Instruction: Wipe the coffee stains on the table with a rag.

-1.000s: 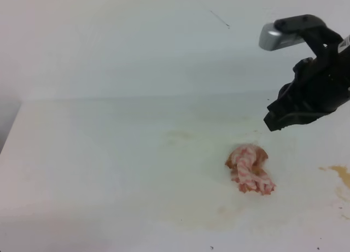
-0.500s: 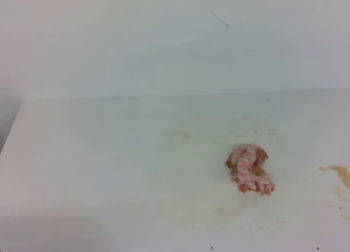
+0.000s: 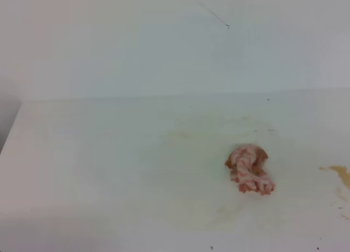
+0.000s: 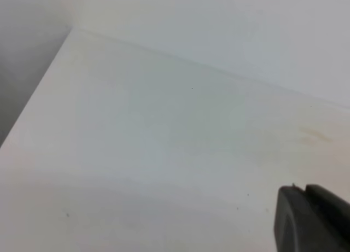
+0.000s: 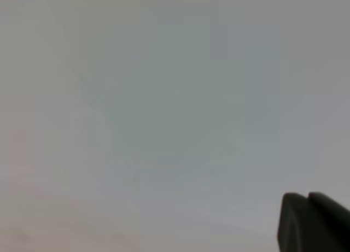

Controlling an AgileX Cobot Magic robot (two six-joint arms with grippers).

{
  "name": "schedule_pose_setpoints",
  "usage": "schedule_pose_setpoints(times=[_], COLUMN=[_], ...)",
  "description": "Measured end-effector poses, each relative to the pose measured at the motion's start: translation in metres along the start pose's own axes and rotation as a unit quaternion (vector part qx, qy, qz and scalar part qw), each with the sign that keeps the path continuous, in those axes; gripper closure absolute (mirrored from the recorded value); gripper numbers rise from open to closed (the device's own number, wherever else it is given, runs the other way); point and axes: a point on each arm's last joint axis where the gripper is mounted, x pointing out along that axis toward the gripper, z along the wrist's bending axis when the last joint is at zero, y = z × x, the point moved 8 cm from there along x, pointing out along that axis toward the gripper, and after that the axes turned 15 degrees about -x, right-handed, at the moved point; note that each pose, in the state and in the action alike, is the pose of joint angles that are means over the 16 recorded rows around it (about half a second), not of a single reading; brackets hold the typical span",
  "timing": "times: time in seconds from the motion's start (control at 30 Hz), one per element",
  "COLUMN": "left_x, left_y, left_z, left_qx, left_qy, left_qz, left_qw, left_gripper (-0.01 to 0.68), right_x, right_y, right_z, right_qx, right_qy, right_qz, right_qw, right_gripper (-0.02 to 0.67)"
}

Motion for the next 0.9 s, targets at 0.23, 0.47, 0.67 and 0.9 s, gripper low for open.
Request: schedule_pose_setpoints(times=[0.23,0.47,0.67,0.9], left_x=[0.0,0.0,0.0,0.0], left_y=[0.0,0.0,0.0,0.0], left_z=[0.0,0.0,0.0,0.0], left_qx=[0.0,0.0,0.0,0.0], left_qy=[0.0,0.0,0.0,0.0], left_qz=[0.0,0.0,0.0,0.0], left_qw=[1.0,1.0,1.0,1.0], left_gripper=[0.673,0.673,0.673,0.673], right_x=[-0.021,-0.031,-0.035,-0.036], right_y=[0.07,0.12,0.148,0.159], right_z=[0.023,0.048,0.064,0.07], right_qx=[0.013,0.017,0.028,0.045], right_qy=[0.014,-0.012,-0.036,-0.044], right_qz=[0.056,0.117,0.156,0.17], right_qw=[0.998,0.993,0.987,0.984], right_gripper=[0.649,0.649,0.65,0.65])
